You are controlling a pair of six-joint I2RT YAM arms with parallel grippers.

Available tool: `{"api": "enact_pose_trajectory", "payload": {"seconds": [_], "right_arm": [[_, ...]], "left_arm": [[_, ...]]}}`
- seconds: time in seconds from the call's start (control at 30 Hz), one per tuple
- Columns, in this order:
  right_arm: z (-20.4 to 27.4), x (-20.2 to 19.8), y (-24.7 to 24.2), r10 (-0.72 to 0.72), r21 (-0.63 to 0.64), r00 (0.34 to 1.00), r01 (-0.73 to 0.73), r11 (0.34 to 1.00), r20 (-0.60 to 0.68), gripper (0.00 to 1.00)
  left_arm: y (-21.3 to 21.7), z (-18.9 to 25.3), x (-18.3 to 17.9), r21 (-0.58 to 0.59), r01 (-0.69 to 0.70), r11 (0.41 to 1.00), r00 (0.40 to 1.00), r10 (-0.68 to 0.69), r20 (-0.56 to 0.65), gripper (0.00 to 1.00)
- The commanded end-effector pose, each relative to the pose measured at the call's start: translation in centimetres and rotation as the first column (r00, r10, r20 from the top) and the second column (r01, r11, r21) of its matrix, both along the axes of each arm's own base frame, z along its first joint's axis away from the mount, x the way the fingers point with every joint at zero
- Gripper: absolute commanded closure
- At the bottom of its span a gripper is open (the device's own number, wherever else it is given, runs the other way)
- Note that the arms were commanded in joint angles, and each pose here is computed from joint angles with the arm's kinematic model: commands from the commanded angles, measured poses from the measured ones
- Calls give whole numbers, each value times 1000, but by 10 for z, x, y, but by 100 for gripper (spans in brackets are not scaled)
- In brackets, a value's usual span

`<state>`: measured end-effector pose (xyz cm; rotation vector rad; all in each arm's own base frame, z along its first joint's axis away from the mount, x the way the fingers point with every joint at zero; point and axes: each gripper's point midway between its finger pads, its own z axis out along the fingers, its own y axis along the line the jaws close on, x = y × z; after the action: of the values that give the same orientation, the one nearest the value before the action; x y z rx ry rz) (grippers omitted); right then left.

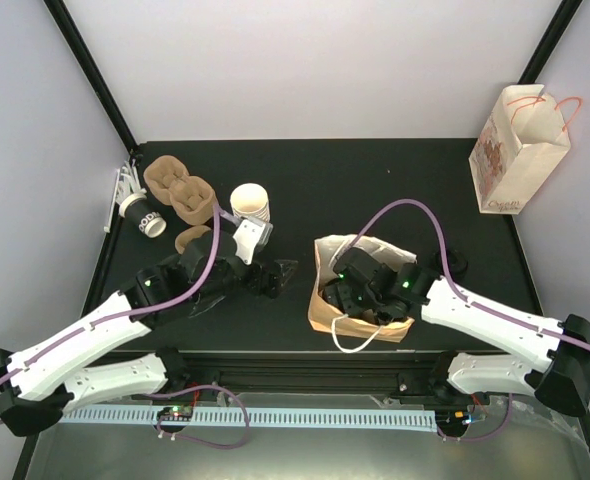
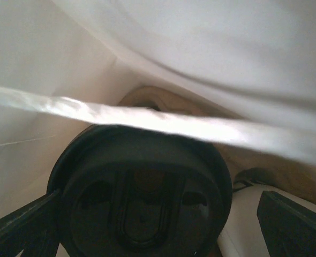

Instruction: Pack the takeout coffee

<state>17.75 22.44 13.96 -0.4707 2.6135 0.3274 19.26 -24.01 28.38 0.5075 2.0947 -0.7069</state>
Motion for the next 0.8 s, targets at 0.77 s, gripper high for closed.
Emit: {"api": "enact_pose_trajectory", "payload": {"seconds": [0.77], "right_arm": [[53, -7, -5, 61, 23, 997, -62, 998, 40, 0]], "left_arm": [[-74, -24, 5, 49, 167, 985, 915, -136, -379, 25]]}}
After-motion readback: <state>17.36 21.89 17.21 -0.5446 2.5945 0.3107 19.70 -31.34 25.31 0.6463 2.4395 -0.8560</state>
